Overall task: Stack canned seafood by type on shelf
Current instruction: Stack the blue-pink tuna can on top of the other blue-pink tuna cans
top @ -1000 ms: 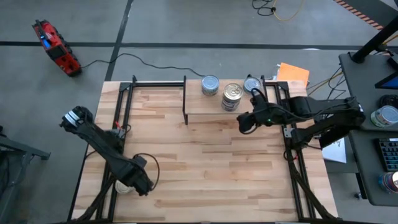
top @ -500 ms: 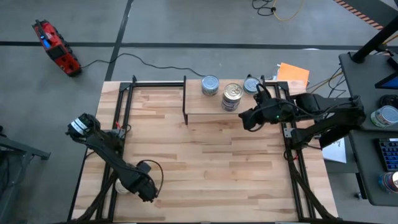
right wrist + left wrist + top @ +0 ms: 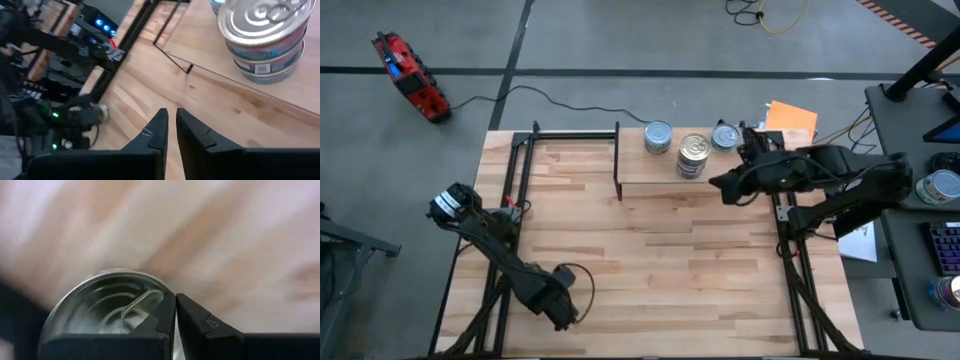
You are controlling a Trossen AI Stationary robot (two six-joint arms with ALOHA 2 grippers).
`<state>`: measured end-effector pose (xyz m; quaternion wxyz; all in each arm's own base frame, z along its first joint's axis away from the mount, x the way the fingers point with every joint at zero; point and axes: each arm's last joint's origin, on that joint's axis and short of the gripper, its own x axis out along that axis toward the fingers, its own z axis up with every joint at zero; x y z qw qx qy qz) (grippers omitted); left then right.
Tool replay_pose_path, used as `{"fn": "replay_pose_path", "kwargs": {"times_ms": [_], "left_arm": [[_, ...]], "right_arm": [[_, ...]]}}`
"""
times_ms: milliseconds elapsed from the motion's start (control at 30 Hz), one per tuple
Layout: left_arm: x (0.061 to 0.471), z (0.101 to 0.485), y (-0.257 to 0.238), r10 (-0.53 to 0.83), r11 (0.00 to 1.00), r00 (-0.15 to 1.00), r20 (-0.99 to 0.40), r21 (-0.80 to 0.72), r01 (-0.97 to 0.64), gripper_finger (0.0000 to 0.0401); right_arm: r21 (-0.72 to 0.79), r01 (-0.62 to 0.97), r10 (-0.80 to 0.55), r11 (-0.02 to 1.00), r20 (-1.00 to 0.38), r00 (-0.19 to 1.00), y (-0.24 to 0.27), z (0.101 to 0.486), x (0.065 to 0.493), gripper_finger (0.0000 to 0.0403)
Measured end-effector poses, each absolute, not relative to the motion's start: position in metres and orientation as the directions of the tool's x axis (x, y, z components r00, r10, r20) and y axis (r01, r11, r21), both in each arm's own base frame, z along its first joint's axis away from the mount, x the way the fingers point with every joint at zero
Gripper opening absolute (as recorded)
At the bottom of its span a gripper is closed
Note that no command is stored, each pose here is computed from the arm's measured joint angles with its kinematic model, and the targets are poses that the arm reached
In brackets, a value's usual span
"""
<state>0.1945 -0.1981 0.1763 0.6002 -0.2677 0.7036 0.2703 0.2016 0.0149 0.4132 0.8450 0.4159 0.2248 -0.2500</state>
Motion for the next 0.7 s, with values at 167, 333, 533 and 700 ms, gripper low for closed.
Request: {"fn": "replay_pose_path", "kwargs": {"times_ms": [167,333,533,700], "left_arm": [[0.207,0.177,-0.203,-0.092,0.749,0.005,-0.996,-0.073,-0.658,0.0001],[0.209,0.177,-0.202,-0.09,0.756,0.014,-0.996,-0.078,-0.649,0.0001],[0.208,0.179,-0.202,-0.097,0.767,0.017,-0.995,-0.086,-0.636,0.0001],[0.208,0.192,-0.202,-0.109,0.792,0.025,-0.994,-0.102,-0.602,0.0001]], "right_arm": [[0.611,0.572,-0.24,0.547,-0.541,0.806,0.014,0.428,0.193,0.0028],[0.609,0.57,-0.256,0.552,-0.527,0.811,0.013,0.431,0.192,0.0028],[0.594,0.584,-0.258,0.553,-0.544,0.798,0.013,0.427,0.196,0.0028],[0.583,0.595,-0.26,0.554,-0.558,0.788,0.014,0.424,0.201,0.0028]]}}
